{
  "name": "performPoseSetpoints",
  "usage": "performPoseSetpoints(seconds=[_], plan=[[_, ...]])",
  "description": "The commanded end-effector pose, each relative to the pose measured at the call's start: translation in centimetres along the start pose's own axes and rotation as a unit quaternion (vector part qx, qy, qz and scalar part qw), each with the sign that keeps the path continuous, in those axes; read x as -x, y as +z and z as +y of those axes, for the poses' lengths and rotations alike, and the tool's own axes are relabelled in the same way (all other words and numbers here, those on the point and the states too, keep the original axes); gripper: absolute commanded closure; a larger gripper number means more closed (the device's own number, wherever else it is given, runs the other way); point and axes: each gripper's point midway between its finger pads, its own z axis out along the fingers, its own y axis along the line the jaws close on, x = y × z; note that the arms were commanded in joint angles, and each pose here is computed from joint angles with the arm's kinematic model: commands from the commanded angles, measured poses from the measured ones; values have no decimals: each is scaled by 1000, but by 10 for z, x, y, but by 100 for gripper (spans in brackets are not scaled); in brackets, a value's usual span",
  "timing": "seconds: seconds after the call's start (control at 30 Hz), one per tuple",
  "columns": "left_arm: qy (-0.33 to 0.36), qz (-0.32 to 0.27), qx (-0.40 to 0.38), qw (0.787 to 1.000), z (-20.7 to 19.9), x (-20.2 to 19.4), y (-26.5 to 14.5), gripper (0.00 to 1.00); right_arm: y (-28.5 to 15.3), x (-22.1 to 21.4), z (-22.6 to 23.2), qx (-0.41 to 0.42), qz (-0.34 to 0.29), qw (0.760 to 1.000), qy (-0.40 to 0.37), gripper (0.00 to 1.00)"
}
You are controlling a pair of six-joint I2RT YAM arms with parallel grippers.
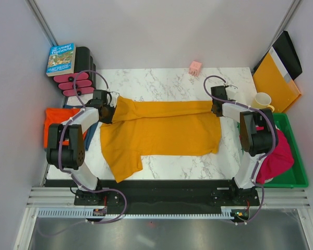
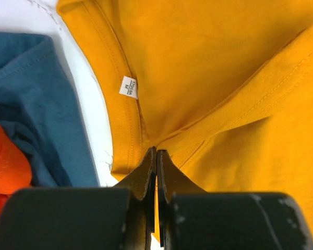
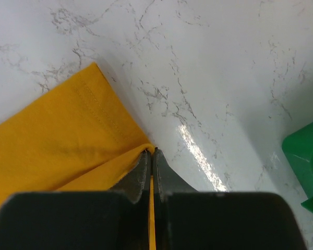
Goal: Fold and stack the t-shirts
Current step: Fold the flattened tshirt in 1/3 of the way
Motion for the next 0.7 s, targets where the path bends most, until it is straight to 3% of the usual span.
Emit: performPoseSetpoints(seconds=[0.0,0.33,0.37,0.4,0.43,0.47,0.5,0.53,0.6,0.67], plan=[[20,11,12,1000,11,1,1,98,-4,8,-11,-23,-5,1000,8,100],[20,33,11,999,10,-11,9,98,-1,-11,-19,-41,28,999,-7,100],[19,33,9,999,9,-11,9,96,-1,-10,-18,-40,27,999,-7,97],[17,29,6,999,8,-10,8,87,-2,-7,-16,-34,22,999,-2,90],[17,26,1,1000,6,-9,6,81,-4,-3,-13,-25,16,1000,-2,74],[16,14,-9,1000,2,-5,5,75,-7,2,-11,-16,7,1000,1,66],[12,-6,-8,1000,3,4,-5,54,-16,16,-6,2,-20,1000,15,57],[11,-16,-11,1000,1,7,-8,42,-21,23,-3,12,-30,999,16,38],[3,-45,-15,999,0,21,-18,23,-34,46,5,30,-54,998,27,26],[-4,-77,-11,997,3,40,-32,16,-44,57,14,43,-63,997,22,19]])
